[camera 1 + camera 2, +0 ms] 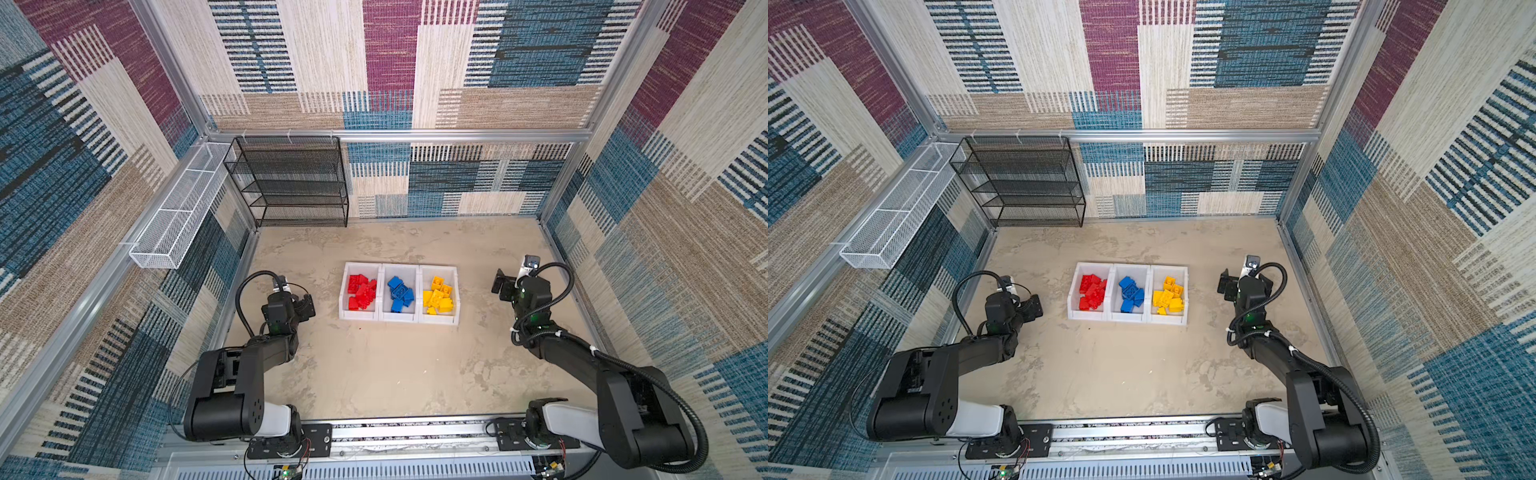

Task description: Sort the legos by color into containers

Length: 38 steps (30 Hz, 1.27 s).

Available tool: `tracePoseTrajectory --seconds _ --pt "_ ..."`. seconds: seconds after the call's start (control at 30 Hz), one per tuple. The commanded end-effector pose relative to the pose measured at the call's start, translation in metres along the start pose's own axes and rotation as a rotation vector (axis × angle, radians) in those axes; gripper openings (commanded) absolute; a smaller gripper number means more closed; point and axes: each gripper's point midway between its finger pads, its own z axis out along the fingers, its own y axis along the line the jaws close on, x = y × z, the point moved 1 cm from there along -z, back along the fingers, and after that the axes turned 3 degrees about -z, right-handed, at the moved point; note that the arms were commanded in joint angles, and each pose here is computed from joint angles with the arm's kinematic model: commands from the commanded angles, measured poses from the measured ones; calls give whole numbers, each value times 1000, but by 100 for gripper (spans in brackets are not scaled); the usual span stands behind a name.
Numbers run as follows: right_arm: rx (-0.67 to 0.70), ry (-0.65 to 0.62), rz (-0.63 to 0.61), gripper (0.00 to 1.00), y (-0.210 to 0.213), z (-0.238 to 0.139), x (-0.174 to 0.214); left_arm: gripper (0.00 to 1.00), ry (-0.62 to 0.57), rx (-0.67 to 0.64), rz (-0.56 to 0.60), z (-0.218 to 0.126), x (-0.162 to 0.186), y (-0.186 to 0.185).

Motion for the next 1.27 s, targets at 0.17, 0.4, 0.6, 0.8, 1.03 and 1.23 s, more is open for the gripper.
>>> tracePoseTrajectory --seconds 0.17,0.4,0.6,0.8,1.03,1.23 --pt "-115 -230 36 100 3 2 -6 100 -140 152 41 8 -31 -27" --pt "-175 -253 8 100 12 -4 2 100 -146 154 45 7 -32 -28" --pt "-174 -262 7 100 12 -5 0 100 -106 244 102 8 -30 -46" --pt "-174 -260 7 100 12 -5 1 100 -107 245 101 9 -30 -46" --pt "-174 -259 6 100 12 -4 1 100 -96 243 101 12 -29 -46" --pt "-174 -261 6 100 12 -5 1 100 -107 242 103 9 -29 -46"
